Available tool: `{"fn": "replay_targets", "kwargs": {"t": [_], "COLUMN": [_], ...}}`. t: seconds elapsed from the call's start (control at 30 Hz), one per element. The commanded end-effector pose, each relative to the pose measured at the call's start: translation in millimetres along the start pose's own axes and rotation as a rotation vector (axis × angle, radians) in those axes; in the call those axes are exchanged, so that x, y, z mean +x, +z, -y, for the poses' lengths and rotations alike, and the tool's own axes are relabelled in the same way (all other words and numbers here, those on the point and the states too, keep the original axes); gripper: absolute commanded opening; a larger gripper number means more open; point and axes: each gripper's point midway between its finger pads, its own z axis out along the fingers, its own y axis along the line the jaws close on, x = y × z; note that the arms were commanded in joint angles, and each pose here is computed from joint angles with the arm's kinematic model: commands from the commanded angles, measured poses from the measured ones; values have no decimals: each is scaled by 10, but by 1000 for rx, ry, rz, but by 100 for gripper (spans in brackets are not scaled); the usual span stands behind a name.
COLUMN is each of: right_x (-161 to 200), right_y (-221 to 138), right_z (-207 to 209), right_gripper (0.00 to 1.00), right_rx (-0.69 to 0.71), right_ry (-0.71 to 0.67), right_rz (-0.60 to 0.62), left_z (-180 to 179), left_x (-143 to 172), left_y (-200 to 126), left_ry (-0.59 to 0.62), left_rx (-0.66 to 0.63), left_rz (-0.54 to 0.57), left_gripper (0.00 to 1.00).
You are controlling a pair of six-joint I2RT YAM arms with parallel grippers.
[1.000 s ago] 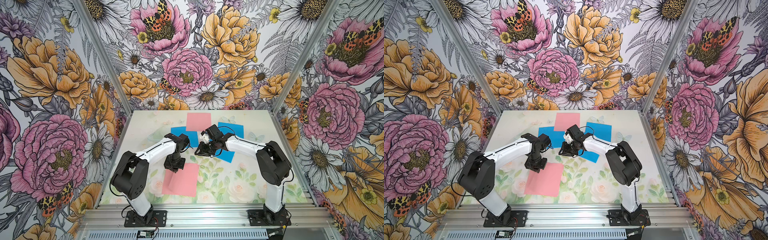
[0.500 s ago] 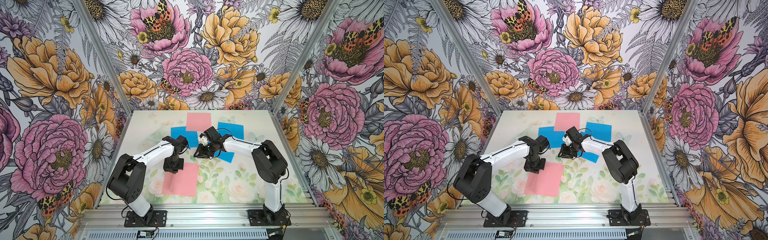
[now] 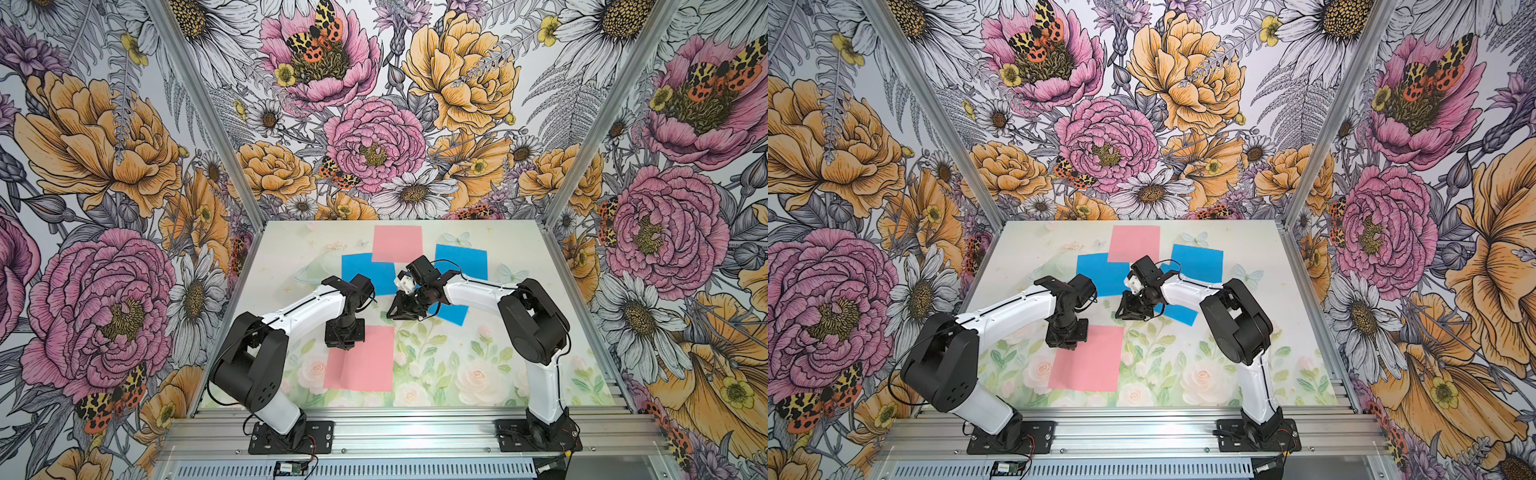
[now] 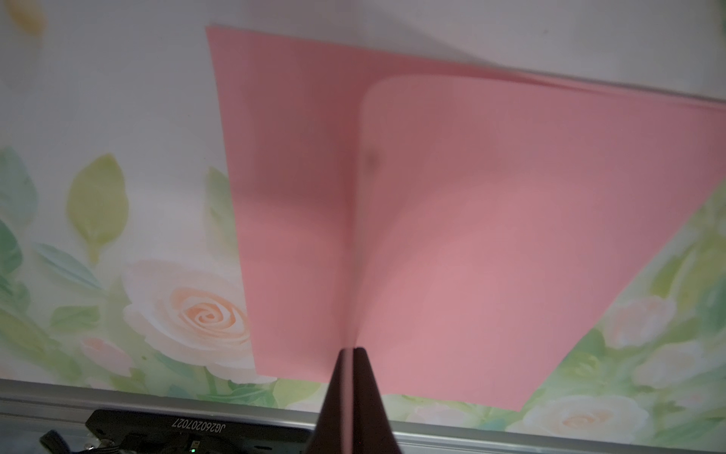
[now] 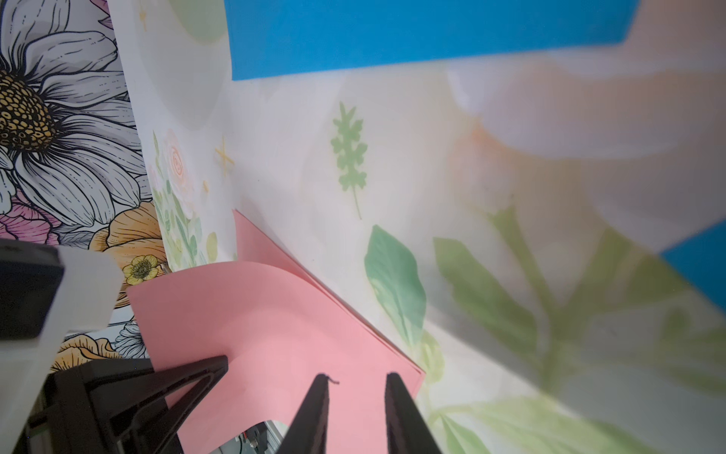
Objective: Sort the scattered colored papers by color
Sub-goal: Place the colored paper.
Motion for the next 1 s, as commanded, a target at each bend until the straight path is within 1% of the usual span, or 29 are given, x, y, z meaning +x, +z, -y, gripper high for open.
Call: {"fn": "replay_targets", "kwargs": {"t": [0.0, 0.13, 0.3, 0.37, 0.4, 0.6, 0.97], "right_x": [-30, 9, 66, 91, 105, 120, 177], "right_y": [66, 118, 216, 232, 240, 234, 334], "right_z": [-110, -137, -86, -58, -52, -29, 78], "right_gripper": [26, 21, 11, 5, 0, 0, 0], "right_rx": [-36, -44, -40, -27, -21, 6, 21], "right_ry": [-32, -36, -13, -11, -14, -23, 3], "right_rz": [-16, -36, -76, -89, -95, -109, -157], "left_z": [0, 20, 20, 16, 18, 10, 3], "left_x": [-126, -145, -154, -151, -153, -155, -172], "left_y": [-24, -12, -2, 10, 9, 39, 73], "left_ry": [-22, -15, -12, -13, -12, -10, -5], "left_rx": [4, 3, -2, -5, -4, -13, -22], "left_rz": [39, 33, 28, 24, 25, 16, 2], "left_gripper": [0, 0, 0, 0, 0, 0, 0]}}
